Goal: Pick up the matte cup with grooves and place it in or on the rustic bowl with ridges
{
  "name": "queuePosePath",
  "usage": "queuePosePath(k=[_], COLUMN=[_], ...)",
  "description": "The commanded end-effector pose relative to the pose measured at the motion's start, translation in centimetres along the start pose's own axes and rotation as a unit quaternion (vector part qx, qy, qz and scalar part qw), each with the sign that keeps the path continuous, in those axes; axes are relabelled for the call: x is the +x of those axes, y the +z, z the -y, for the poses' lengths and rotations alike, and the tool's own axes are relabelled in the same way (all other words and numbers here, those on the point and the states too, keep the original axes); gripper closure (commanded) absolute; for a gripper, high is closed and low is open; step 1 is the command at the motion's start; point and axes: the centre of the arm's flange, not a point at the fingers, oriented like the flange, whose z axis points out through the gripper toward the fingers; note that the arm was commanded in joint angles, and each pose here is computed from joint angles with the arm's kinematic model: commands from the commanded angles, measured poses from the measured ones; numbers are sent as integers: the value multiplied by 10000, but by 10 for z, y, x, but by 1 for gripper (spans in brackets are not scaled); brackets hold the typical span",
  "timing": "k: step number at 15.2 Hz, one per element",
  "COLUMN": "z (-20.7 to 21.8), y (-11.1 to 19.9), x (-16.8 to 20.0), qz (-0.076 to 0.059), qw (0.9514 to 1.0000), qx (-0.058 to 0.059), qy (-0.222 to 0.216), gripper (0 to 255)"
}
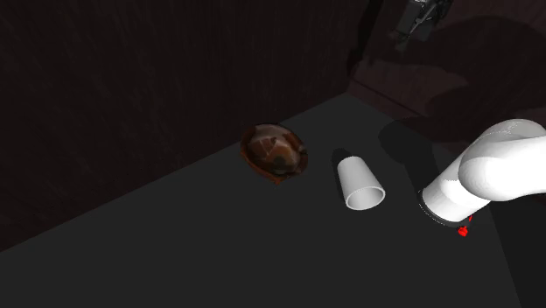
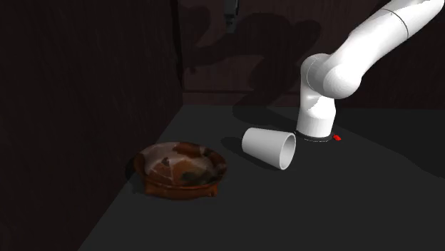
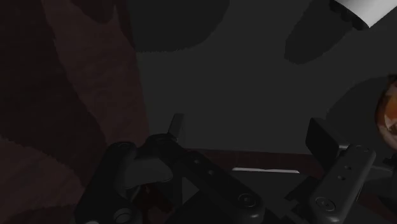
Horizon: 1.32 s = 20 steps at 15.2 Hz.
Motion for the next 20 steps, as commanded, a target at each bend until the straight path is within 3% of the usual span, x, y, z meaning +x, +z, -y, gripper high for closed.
queuePosePath(k=[1,10,15,20], z=[0,108,169,230], y=[0,45,78,116], x=[0,-78,-113,-142], qz=[0,-378,-587,-794], qw=[10000,9950,9879,9778], qx=[0,-621,-964,-1303], qy=[0,686,1064,1439], gripper=[0,0,0,0])
